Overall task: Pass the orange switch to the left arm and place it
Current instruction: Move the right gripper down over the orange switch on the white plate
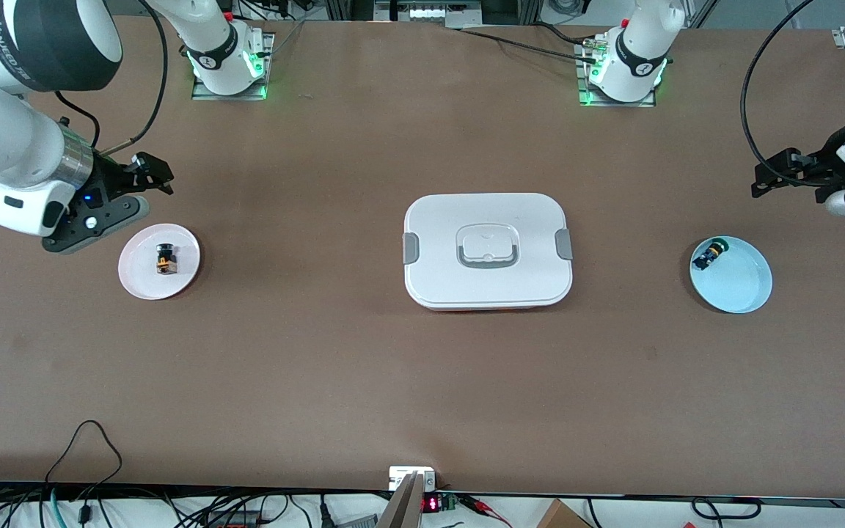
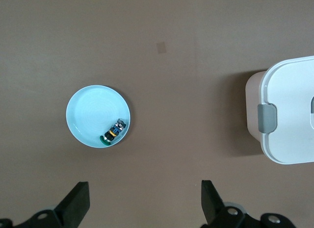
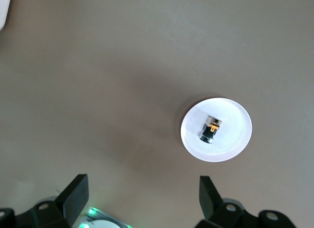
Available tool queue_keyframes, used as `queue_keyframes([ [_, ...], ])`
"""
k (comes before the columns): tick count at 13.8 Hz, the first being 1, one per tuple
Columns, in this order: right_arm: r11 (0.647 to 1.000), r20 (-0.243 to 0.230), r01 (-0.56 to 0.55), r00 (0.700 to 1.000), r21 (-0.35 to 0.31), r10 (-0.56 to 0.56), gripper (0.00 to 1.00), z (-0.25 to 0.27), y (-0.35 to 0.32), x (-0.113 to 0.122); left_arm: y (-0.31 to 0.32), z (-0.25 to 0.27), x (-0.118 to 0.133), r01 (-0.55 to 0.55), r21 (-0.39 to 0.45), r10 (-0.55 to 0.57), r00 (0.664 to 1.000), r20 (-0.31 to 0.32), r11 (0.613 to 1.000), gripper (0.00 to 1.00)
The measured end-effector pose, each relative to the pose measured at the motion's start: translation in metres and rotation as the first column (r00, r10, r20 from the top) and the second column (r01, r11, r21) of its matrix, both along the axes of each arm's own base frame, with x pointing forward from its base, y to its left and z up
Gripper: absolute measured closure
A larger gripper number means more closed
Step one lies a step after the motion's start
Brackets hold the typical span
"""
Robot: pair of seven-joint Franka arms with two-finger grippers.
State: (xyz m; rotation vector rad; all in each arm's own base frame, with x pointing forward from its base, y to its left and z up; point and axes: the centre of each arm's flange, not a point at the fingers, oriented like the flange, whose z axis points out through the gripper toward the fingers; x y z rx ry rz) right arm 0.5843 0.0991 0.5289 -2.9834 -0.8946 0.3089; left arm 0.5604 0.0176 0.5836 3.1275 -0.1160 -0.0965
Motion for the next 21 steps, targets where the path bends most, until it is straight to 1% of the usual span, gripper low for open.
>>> queue_keyframes([
  [2,0.992,-0.045,-0.122,0.991,0.022,0.123,0.0,-0.02,-0.003,-0.002,0.0,0.0,0.0,0.0,0.0,0.0,1.0,0.0,1.0,0.0],
  [3,0.984,-0.058,-0.172,0.983,0.034,0.174,0.0,-0.031,-0.005,-0.003,0.0,0.0,0.0,0.0,0.0,0.0,1.0,0.0,1.0,0.0],
  [4,0.976,-0.062,-0.215,0.974,0.046,0.218,0.0,-0.043,-0.009,-0.003,0.0,0.0,0.0,0.0,0.0,0.0,1.0,0.0,1.0,0.0],
  [7,0.941,-0.059,-0.329,0.941,0.076,0.334,0.0,-0.081,-0.023,-0.003,0.0,0.0,0.0,0.0,0.0,0.0,1.0,0.0,1.0,0.0],
  [8,0.924,-0.055,-0.372,0.924,0.089,0.378,0.0,-0.094,-0.032,-0.003,0.0,0.0,0.0,0.0,0.0,0.0,1.0,0.0,1.0,0.0],
  [10,0.874,-0.033,-0.471,0.878,0.119,0.477,0.0,-0.123,-0.057,-0.005,0.0,0.0,0.0,0.0,0.0,0.0,1.0,0.0,1.0,0.0],
  [11,0.841,-0.019,-0.524,0.848,0.133,0.53,0.0,-0.138,-0.07,-0.007,0.0,0.0,0.0,0.0,0.0,0.0,1.0,0.0,1.0,0.0],
  [12,0.799,-0.002,-0.584,0.807,0.145,0.59,0.0,-0.152,-0.08,-0.009,0.0,0.0,0.0,0.0,0.0,0.0,1.0,0.0,1.0,0.0],
  [14,0.699,0.027,-0.699,0.71,0.151,0.704,0.0,-0.178,-0.093,-0.011,0.0,0.0,0.0,0.0,0.0,0.0,1.0,0.0,1.0,0.0],
  [16,0.598,0.036,-0.788,0.609,0.148,0.792,0.0,-0.2,-0.099,-0.01,0.0,0.0,0.0,0.0,0.0,0.0,1.0,0.0,1.0,0.0],
  [17,0.554,0.039,-0.818,0.565,0.152,0.824,0.0,-0.21,-0.104,-0.009,0.0,0.0,0.0,0.0,0.0,0.0,1.0,0.0,1.0,0.0],
  [19,0.486,0.047,-0.86,0.498,0.155,0.866,0.0,-0.232,-0.121,-0.006,0.0,0.0,0.0,0.0,0.0,0.0,1.0,0.0,1.0,0.0],
  [21,0.398,0.064,-0.905,0.411,0.15,0.909,0.0,-0.252,-0.134,-0.004,0.0,0.0,0.0,0.0,0.0,0.0,1.0,0.0,1.0,0.0],
])
